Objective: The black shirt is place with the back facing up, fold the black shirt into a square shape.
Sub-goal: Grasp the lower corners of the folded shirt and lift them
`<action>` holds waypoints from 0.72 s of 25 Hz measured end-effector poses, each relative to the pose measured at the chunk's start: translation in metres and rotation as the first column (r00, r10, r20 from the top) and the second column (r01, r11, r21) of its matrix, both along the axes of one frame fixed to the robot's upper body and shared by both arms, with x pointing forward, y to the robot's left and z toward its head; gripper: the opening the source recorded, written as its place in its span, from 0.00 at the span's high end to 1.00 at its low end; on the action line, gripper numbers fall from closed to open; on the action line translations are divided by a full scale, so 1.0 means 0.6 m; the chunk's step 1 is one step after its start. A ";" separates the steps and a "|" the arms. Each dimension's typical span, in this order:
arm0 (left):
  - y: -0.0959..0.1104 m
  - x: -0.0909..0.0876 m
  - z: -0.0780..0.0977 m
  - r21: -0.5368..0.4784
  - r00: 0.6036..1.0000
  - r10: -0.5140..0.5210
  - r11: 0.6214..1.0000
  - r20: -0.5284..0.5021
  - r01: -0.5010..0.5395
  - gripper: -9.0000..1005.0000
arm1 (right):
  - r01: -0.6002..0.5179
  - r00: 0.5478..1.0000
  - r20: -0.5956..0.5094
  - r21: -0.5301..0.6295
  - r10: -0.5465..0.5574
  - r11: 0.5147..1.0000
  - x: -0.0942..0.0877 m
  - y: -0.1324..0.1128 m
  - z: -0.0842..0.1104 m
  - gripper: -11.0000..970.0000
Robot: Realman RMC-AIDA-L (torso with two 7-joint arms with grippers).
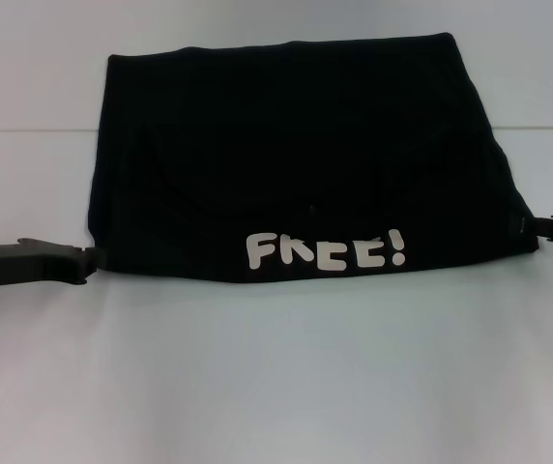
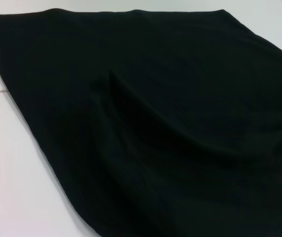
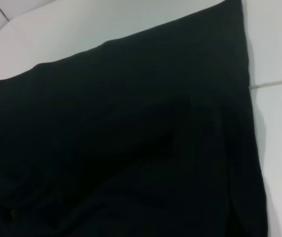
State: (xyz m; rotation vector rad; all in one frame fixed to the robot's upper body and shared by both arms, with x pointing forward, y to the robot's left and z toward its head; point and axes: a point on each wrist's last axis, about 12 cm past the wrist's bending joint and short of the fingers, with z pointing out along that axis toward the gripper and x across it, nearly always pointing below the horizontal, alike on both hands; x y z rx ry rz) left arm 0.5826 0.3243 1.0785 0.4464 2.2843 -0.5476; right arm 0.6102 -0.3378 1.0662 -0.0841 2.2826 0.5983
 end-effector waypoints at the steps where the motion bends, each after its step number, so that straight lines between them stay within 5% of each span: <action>1: 0.000 0.000 0.000 0.001 1.000 0.001 1.000 0.000 -0.001 0.99 | 0.001 1.000 -0.002 0.001 -0.001 1.000 0.000 0.002 -0.002 0.39; 5: 0.000 0.001 0.000 0.002 1.000 0.004 1.000 0.001 -0.004 0.99 | 0.004 1.000 -0.004 -0.002 -0.004 1.000 -0.001 0.009 -0.008 0.39; 16: 0.000 0.002 0.000 0.000 1.000 0.008 1.000 0.004 -0.008 0.99 | -0.013 1.000 0.002 0.002 0.013 1.000 -0.009 0.010 -0.012 0.86; 18: 0.000 0.002 0.000 -0.002 1.000 0.009 1.000 0.005 -0.009 0.99 | -0.011 1.000 -0.001 0.002 0.011 1.000 -0.012 0.008 -0.014 0.88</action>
